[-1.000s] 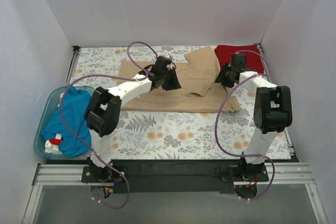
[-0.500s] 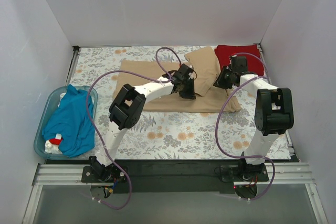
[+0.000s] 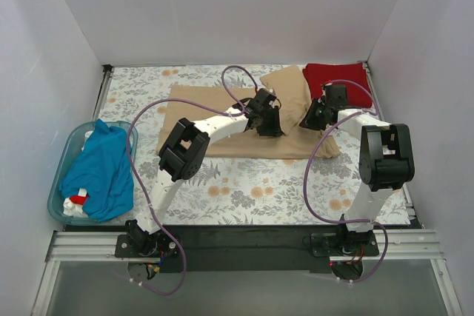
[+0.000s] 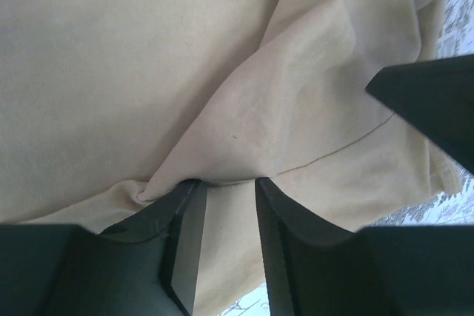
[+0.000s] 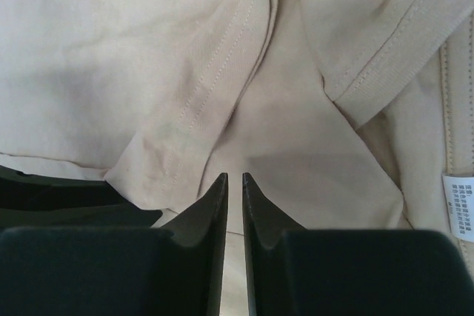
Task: Fold and stack the t-shirts
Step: Fold the tshirt
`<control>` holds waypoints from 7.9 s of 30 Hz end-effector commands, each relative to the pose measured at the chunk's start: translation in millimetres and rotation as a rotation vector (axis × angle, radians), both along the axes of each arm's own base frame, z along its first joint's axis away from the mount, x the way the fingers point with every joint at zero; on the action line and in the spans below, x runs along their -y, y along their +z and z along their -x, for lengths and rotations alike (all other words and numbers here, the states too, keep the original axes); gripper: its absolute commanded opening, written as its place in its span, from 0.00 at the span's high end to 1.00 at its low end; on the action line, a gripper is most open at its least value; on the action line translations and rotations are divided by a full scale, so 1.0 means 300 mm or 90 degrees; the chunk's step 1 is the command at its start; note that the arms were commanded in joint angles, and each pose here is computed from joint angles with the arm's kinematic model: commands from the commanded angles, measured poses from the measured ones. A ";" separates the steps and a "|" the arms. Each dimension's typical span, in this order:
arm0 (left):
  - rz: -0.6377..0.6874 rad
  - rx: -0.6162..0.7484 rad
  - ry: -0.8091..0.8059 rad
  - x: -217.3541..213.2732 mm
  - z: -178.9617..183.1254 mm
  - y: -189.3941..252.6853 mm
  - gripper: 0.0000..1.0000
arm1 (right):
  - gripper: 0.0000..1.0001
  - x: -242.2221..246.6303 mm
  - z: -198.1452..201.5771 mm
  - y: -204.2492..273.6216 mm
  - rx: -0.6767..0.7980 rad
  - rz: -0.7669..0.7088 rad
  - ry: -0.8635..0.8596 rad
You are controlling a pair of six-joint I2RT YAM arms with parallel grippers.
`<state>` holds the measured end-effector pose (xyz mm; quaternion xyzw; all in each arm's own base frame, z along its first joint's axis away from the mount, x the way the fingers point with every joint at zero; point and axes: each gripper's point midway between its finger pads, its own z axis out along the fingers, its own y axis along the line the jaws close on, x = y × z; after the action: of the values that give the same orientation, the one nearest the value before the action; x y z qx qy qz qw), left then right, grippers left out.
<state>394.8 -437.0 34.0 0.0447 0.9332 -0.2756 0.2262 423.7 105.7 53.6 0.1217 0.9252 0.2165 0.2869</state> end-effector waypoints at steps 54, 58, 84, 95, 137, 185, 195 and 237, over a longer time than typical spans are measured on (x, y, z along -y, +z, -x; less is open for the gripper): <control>0.137 -0.061 0.182 -0.142 -0.101 0.066 0.61 | 0.80 -0.182 -0.302 0.039 0.053 -0.089 0.054; 0.138 -0.047 0.186 -0.148 -0.110 0.093 0.61 | 0.80 -0.209 -0.319 0.017 0.047 -0.103 0.065; 0.191 0.008 0.215 -0.255 -0.178 0.234 0.60 | 0.53 -0.257 -0.276 0.210 0.138 -0.075 0.119; 0.151 0.047 0.298 -0.481 -0.149 0.353 0.61 | 0.77 -0.240 -0.135 0.149 0.124 -0.013 0.106; -0.137 -0.033 0.697 -1.374 0.273 0.205 0.63 | 0.49 0.051 0.238 0.248 0.084 0.051 0.005; -0.140 -0.164 0.794 -1.522 0.234 -0.063 0.87 | 0.44 0.270 0.394 -0.032 -0.027 0.066 -0.124; -0.164 -0.167 0.794 -1.536 0.241 -0.064 1.00 | 0.88 0.274 0.371 -0.034 -0.028 0.066 -0.128; -0.053 -0.153 0.795 -1.453 0.511 0.141 0.87 | 0.59 0.356 0.749 0.068 -0.158 0.002 -0.273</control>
<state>249.1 1.5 71.5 -0.5282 0.8142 -0.0453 0.2367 207.6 -3.1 69.2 0.3415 0.9055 0.1295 0.2161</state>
